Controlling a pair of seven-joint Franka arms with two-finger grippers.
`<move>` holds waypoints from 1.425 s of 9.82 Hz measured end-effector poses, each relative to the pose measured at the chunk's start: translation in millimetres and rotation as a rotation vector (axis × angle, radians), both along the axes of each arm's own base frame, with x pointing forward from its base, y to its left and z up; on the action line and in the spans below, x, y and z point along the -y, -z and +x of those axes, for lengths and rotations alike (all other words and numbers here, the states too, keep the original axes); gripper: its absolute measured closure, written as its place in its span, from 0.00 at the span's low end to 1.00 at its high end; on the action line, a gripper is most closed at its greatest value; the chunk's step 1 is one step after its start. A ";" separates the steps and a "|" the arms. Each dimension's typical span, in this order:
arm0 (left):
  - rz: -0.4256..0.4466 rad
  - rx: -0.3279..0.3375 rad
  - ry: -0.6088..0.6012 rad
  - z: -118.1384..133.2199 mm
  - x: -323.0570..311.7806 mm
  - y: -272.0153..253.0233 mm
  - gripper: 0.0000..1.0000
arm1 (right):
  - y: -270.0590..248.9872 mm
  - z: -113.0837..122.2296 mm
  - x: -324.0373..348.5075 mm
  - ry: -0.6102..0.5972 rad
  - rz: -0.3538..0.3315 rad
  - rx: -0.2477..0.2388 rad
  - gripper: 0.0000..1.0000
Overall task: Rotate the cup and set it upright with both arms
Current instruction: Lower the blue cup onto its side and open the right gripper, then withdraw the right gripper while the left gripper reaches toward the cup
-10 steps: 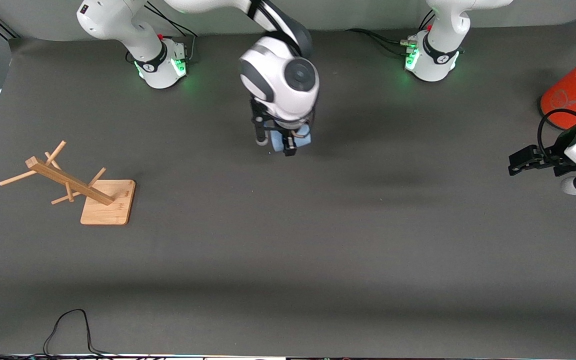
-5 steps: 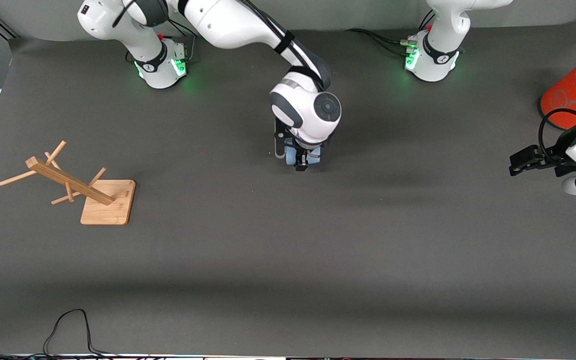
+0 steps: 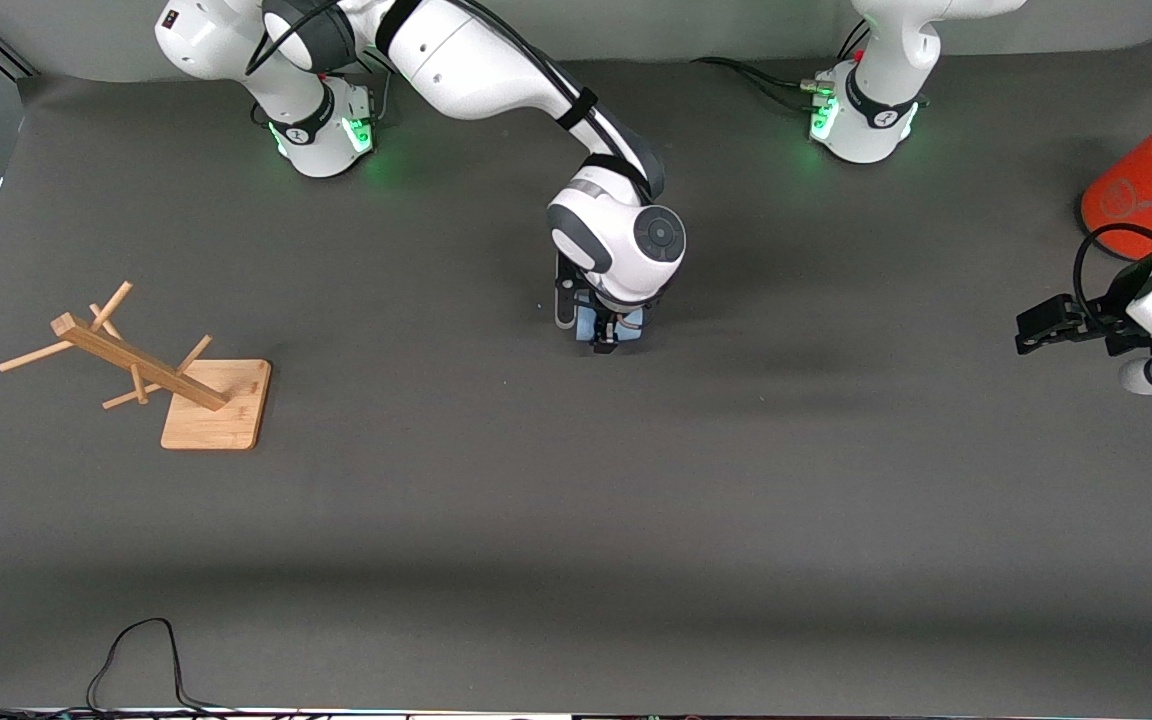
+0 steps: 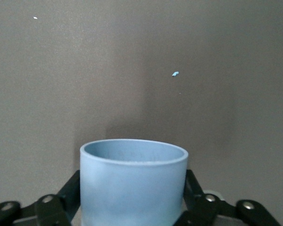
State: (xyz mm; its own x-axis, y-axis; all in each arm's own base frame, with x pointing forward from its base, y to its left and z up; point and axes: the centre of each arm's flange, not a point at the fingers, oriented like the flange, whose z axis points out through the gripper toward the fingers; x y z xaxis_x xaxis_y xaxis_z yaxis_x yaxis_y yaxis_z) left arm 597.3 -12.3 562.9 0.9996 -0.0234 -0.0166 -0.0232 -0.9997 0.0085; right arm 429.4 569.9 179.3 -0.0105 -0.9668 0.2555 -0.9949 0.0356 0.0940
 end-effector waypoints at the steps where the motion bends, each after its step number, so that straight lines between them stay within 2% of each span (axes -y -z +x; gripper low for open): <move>1: -0.002 0.000 -0.018 0.0 1.9 0.0 0.00 | 0.3 1.7 0.7 0.002 0.001 0.003 0.06; 2: -0.005 0.000 -0.030 -0.1 4.3 -0.1 0.00 | -1.4 4.1 0.9 0.004 0.005 0.008 0.00; 4: -0.006 -0.002 -0.037 -0.3 5.4 0.1 0.00 | -16.9 12.7 -2.0 0.010 0.026 0.027 0.00; 5: -0.006 -0.003 -0.037 -0.4 5.6 0.1 0.00 | -34.7 15.1 -1.7 0.007 0.021 0.019 0.00; 9: -0.070 -0.006 -0.086 -0.9 16.8 -4.0 0.00 | -169.3 27.0 35.9 -0.070 -0.004 -0.093 0.00; 10: -0.071 -0.031 -0.100 -4.0 23.4 -3.6 0.00 | -201.0 32.9 55.0 -0.118 0.001 -0.132 0.00; 12: -0.060 -0.069 -0.110 -12.0 66.2 -1.5 0.00 | -261.2 54.9 109.7 -0.237 0.035 -0.217 0.00; 14: -0.049 -0.076 -0.150 -21.8 120.2 -3.2 0.00 | -321.5 85.5 188.3 -0.363 0.109 -0.284 0.00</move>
State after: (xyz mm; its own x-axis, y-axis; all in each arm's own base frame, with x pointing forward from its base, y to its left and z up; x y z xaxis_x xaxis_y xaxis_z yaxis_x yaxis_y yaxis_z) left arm 575.5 -132.5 566.1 0.9879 0.1235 -0.0943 0.1289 -0.9902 0.0535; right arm 514.9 381.7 500.7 0.3884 -0.9165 0.0960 -0.8758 -0.3347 0.3477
